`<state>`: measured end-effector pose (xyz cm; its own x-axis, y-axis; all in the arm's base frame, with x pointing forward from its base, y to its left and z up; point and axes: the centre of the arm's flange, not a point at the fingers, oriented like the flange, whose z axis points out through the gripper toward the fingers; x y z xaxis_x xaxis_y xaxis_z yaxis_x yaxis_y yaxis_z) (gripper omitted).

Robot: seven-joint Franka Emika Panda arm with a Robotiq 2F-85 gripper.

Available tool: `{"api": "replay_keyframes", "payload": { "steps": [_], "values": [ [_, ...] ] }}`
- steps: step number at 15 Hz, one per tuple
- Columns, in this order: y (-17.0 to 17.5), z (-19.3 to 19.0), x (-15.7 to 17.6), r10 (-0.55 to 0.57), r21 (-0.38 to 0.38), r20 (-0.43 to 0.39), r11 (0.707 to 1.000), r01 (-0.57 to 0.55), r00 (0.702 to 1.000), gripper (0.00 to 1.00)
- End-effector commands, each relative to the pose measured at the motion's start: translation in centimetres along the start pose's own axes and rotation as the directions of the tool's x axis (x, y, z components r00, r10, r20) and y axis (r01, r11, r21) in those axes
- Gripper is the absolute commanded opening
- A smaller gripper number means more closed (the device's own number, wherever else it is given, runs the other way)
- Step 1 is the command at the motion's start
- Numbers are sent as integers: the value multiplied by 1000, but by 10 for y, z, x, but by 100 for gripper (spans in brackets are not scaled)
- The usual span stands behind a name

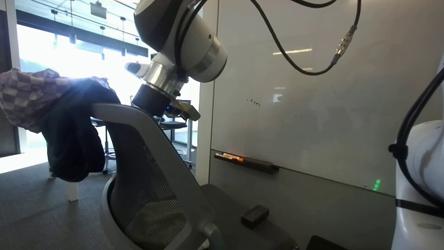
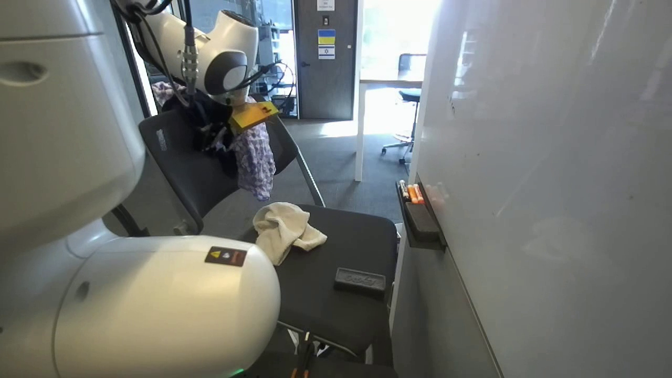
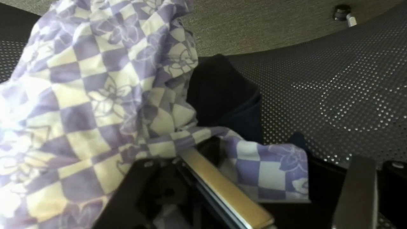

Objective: Move the clothes to the chair's seat

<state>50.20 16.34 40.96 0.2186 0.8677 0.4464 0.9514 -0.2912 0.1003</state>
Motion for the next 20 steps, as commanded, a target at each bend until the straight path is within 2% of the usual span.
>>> {"api": "replay_keyframes", "payload": {
  "steps": [1, 4, 9, 12, 15, 20],
  "values": [
    [2, 2, 3, 17, -46, -32, 999, -18, 999, 21],
    [9, -14, 3, 44, -97, -40, 994, -48, 998, 0],
    [13, -67, 12, 171, -192, 9, 967, -166, 985, 2],
    [15, -111, 21, 265, -295, 18, 923, -248, 964, 2],
    [13, -166, 31, 339, -442, -13, 842, -310, 941, 2],
    [4, -246, 30, 449, -641, -68, 665, -384, 891, 2]
  ]
}}
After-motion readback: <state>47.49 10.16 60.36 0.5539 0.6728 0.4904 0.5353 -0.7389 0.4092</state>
